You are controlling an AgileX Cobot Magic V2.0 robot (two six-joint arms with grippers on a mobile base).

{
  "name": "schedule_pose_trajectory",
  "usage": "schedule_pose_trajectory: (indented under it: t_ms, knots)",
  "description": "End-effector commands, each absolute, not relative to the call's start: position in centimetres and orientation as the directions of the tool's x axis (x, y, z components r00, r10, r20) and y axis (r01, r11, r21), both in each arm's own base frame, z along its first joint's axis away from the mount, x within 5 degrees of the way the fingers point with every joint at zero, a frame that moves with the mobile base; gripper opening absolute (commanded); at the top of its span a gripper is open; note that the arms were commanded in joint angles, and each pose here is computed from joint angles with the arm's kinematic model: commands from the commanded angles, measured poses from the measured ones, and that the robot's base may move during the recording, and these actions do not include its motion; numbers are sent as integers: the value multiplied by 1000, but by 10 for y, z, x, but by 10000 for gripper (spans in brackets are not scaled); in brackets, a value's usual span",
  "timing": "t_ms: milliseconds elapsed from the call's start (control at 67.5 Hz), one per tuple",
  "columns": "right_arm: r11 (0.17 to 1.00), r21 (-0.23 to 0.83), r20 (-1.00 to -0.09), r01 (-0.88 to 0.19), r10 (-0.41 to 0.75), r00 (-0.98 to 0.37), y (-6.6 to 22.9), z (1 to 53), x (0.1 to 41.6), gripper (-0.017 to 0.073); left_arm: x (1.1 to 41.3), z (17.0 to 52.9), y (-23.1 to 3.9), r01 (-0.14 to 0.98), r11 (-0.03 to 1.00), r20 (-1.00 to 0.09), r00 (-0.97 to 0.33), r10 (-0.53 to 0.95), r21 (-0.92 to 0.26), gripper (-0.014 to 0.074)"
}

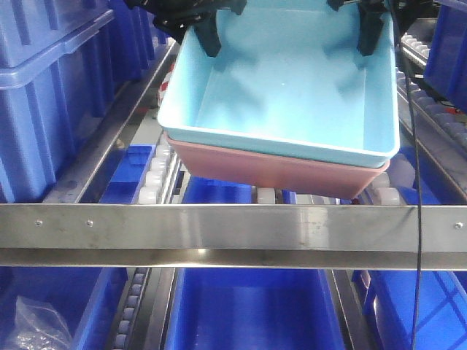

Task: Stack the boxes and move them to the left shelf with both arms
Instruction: 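Lower the stacked tubs onto the roller shelf and open both grippers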

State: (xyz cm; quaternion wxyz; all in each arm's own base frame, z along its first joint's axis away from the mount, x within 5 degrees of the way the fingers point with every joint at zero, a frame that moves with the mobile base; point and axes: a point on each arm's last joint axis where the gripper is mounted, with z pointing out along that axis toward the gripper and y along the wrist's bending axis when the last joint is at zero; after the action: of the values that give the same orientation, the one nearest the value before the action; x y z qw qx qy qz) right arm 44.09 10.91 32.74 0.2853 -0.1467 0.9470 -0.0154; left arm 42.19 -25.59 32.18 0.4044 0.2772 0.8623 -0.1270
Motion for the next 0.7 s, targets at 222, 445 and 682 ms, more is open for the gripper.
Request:
schedule_pose_trajectory:
  t_ms: [222, 445, 682]
  knots:
    - [935, 111, -715, -336, -160, -681, 150, 366, 431, 641, 385, 394, -293, 662, 724, -915, -388, 109, -195, 298]
    - [942, 79, -722, -328, -173, -670, 145, 371, 429, 626, 388, 392, -286, 653, 732, -907, -403, 117, -196, 505]
    - [952, 79, -743, -294, -141, -655, 127, 386, 426, 626, 398, 389, -264, 623, 758, -879, -453, 150, -191, 503]
